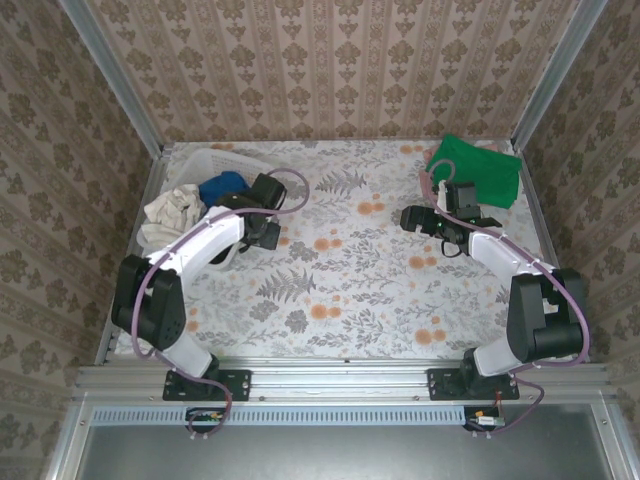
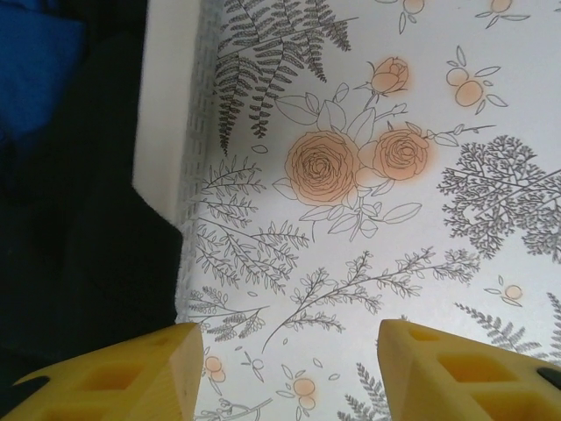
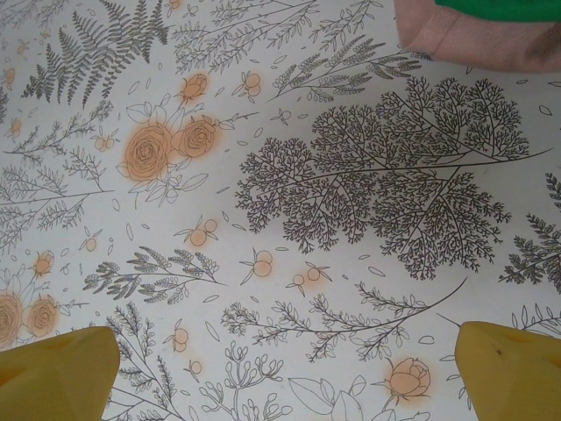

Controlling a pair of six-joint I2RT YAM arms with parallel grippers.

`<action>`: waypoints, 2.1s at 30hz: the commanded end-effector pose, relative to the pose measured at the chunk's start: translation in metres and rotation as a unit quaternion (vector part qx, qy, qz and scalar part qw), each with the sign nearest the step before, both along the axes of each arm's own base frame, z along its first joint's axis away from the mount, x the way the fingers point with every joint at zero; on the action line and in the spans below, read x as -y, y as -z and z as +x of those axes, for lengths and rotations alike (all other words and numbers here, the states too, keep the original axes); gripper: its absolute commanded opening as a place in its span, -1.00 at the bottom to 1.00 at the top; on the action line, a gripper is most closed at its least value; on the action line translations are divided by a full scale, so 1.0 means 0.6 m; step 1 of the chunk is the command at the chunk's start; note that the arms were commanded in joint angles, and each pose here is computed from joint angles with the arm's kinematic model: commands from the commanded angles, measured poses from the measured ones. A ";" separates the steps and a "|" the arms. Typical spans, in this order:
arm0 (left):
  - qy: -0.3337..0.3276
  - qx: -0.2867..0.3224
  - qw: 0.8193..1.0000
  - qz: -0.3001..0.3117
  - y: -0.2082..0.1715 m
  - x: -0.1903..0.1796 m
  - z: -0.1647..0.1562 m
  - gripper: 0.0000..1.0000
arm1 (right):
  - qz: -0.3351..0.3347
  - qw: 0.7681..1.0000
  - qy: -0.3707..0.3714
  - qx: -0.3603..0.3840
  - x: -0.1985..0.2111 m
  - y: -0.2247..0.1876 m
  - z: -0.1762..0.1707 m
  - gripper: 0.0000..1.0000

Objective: Fold and stack the t-shirts

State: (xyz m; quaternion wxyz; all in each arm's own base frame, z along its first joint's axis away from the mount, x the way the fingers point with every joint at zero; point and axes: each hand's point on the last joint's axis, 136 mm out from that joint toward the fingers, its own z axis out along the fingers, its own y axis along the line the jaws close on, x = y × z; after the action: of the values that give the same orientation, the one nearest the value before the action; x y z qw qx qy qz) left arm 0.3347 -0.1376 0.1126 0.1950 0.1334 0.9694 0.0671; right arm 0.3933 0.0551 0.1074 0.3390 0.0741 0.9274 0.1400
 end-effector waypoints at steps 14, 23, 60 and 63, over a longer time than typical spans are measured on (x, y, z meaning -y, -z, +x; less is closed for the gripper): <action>-0.025 0.027 0.999 0.037 -0.042 -0.017 0.006 -0.01 | 0.010 1.000 -0.007 -0.007 -0.007 -0.005 -0.004 1.00; -0.065 0.009 0.998 0.024 -0.020 -0.060 -0.030 -0.04 | 0.016 1.000 -0.011 -0.014 -0.012 0.004 -0.001 1.00; -0.144 -0.040 0.989 0.014 0.040 -0.185 -0.057 -0.32 | 0.024 0.999 -0.018 -0.024 -0.019 0.012 0.007 1.00; -0.141 -0.047 0.989 0.026 0.053 -0.191 -0.038 -0.57 | 0.023 0.999 -0.017 -0.025 -0.018 0.012 0.008 1.00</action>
State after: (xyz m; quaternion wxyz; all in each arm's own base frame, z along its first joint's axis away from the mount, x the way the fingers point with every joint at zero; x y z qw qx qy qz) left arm 0.3068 -0.0210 0.1049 0.1615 0.0074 0.9786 0.1275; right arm 0.3949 0.0639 0.0947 0.3132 0.0680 0.9335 0.1606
